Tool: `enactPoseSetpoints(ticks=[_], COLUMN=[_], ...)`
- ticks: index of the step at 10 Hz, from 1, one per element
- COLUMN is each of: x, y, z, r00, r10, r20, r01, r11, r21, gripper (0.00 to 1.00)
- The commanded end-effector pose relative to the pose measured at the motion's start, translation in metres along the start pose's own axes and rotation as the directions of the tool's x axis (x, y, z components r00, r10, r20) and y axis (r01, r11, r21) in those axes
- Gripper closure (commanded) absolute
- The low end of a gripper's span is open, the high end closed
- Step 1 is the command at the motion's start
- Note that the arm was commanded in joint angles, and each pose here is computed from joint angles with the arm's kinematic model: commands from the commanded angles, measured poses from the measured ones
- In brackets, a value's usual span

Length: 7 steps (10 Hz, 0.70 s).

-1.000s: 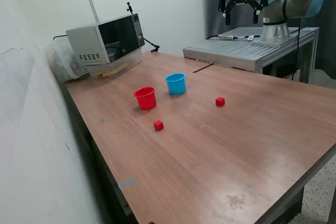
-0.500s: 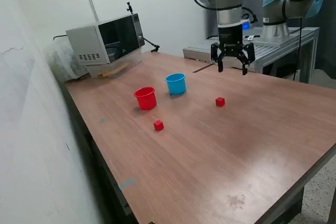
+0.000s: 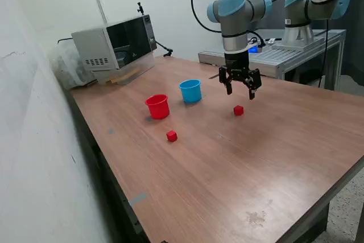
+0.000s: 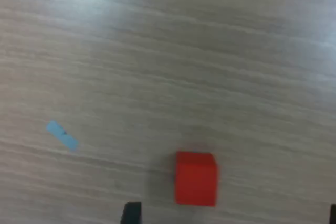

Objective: Place red objects in the red bin, and blue objects in the blue bin.

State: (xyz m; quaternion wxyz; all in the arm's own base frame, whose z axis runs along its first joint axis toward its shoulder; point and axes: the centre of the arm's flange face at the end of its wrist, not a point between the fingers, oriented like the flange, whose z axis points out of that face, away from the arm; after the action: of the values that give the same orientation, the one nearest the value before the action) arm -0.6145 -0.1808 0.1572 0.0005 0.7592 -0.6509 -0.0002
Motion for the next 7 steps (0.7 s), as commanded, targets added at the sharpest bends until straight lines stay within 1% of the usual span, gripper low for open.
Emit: enactPoseSetpoints(ticks=[1, 5, 7], x=[-0.012, -0.019, -0.019], y=[0.002, 0.004, 0.004], z=[0.014, 0.032, 0.033], r00=[1.000, 0.999, 0.999], r10=[0.021, 0.034, 0.034], r20=[0.000, -0.001, -0.001], r01=[-0.021, -0.034, -0.034], r11=[1.000, 0.999, 0.999], r21=[0.004, 0.024, 0.021], gripper=[0.00, 0.00, 0.00])
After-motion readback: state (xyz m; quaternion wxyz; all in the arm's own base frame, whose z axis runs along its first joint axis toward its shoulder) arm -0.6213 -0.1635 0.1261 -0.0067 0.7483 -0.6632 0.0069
